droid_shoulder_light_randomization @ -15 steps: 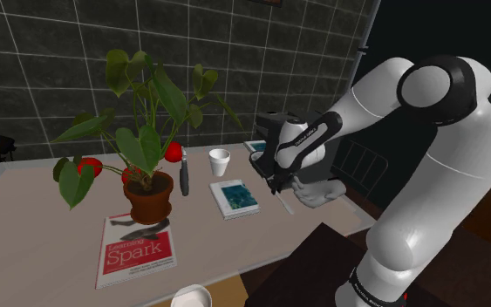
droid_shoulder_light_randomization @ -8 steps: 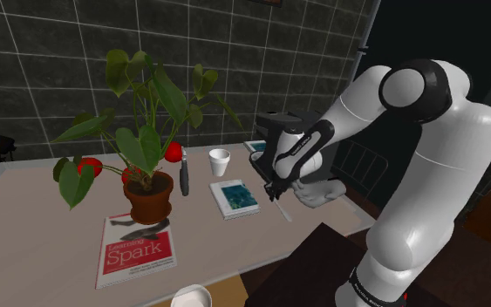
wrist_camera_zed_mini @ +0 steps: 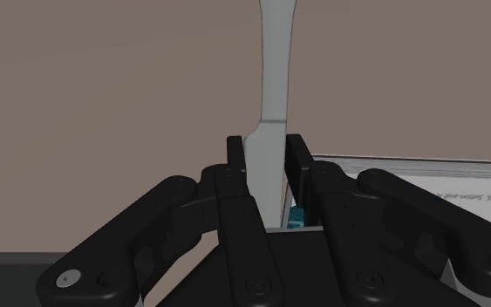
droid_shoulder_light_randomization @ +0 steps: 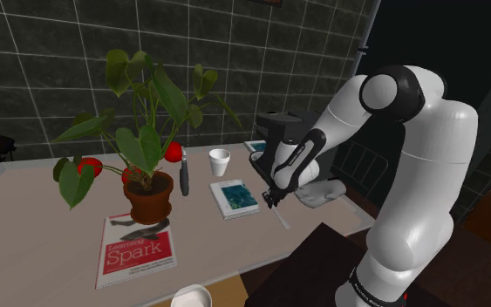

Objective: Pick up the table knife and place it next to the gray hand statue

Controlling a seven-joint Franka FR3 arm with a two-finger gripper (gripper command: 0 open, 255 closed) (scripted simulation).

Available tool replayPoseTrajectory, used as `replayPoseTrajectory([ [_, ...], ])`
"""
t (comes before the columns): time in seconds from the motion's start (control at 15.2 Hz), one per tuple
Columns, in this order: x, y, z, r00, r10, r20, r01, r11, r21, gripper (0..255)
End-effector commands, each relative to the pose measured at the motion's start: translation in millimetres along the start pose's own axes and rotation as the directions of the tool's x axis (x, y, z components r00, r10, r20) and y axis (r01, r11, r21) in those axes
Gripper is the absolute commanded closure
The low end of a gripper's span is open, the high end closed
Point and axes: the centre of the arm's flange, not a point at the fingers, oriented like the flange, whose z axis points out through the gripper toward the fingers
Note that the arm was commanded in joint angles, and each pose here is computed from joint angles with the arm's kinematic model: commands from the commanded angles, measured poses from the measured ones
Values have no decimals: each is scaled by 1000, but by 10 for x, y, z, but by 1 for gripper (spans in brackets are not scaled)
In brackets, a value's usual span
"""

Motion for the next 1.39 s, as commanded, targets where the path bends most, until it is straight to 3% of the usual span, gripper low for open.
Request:
replayPoseTrajectory([
  [0.0, -8, -4, 108, 1000, 0, -1, 0, 1000, 0, 255],
  [0.66, -53, -27, 611, 1000, 0, -1, 0, 1000, 0, 255],
  [1.12, -52, -26, 611, 1000, 0, 0, 0, 1000, 0, 255],
  [1.19, -52, -26, 611, 1000, 0, 0, 0, 1000, 0, 0],
  [1.32, -52, -27, 611, 1000, 0, 0, 0, 1000, 0, 0],
])
